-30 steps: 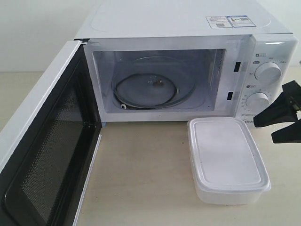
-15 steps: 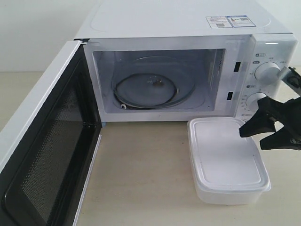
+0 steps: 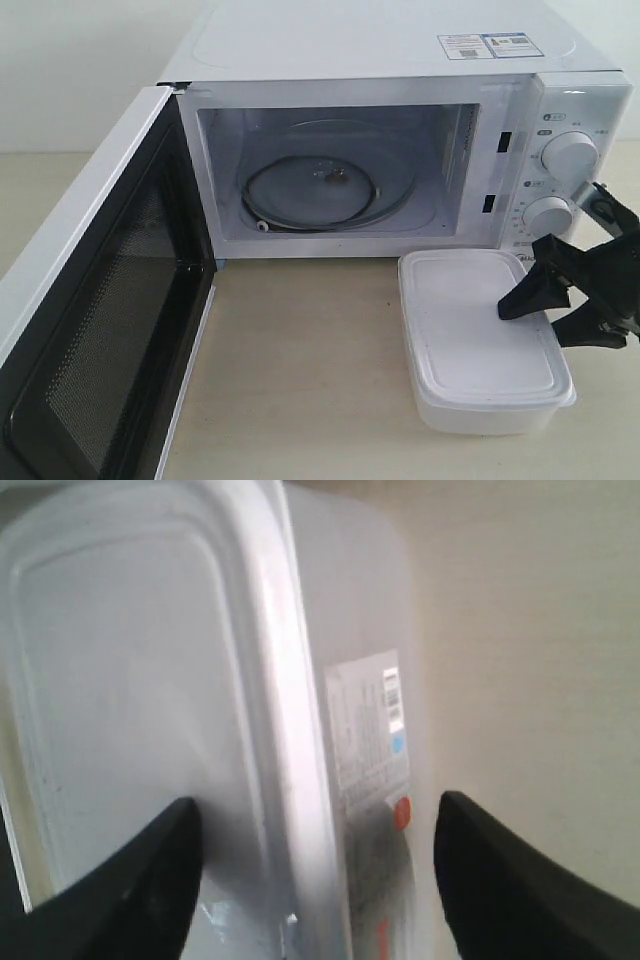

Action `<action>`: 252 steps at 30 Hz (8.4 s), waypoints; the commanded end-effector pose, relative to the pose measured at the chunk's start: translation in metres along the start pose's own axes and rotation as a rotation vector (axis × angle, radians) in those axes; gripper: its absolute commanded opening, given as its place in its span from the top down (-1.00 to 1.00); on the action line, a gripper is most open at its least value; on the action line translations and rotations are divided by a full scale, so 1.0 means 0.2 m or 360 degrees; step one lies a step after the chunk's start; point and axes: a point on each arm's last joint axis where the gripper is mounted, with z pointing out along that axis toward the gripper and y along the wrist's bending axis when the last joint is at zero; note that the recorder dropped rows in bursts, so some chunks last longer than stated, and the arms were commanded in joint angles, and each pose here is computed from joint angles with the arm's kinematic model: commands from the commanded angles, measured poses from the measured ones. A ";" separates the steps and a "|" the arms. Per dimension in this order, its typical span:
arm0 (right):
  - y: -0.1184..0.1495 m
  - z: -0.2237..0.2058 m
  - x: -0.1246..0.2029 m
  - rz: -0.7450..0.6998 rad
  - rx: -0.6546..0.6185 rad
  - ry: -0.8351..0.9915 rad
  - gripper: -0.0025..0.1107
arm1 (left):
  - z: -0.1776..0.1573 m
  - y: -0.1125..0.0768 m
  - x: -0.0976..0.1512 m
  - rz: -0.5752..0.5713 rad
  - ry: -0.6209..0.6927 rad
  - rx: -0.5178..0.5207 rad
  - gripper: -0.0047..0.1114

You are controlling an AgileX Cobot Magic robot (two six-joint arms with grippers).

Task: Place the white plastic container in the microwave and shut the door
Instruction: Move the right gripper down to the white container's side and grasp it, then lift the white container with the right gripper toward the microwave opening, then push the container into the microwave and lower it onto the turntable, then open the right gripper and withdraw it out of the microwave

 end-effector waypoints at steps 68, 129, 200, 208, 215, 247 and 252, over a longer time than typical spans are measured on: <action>0.53 -0.21 0.91 -0.0571 -0.0604 -0.0722 0.96 | 0.00 0.00 0.01 -0.0013 0.0001 -0.0006 0.85; 0.91 0.42 0.64 0.0446 -0.0474 -0.1640 0.96 | 0.00 0.00 0.01 -0.0013 0.0001 -0.0006 0.85; 0.92 0.61 0.50 -0.1533 0.0187 -0.1561 0.44 | 0.00 0.00 0.01 -0.0013 0.0001 -0.0006 0.85; 0.95 0.79 0.40 -0.1588 0.0342 -0.1510 0.96 | 0.00 0.00 0.01 -0.0013 0.0001 -0.0006 0.85; 0.99 0.83 0.29 -0.1443 0.0502 -0.1646 0.96 | 0.00 0.00 0.01 -0.0013 0.0001 -0.0006 0.85; 0.95 0.85 0.11 -0.1212 0.0606 -0.1802 0.96 | 0.00 0.00 0.01 -0.0013 0.0001 -0.0006 0.85; 0.97 0.81 0.23 -0.1293 0.0638 -0.1897 0.96 | 0.00 0.00 0.01 -0.0013 0.0001 -0.0006 0.85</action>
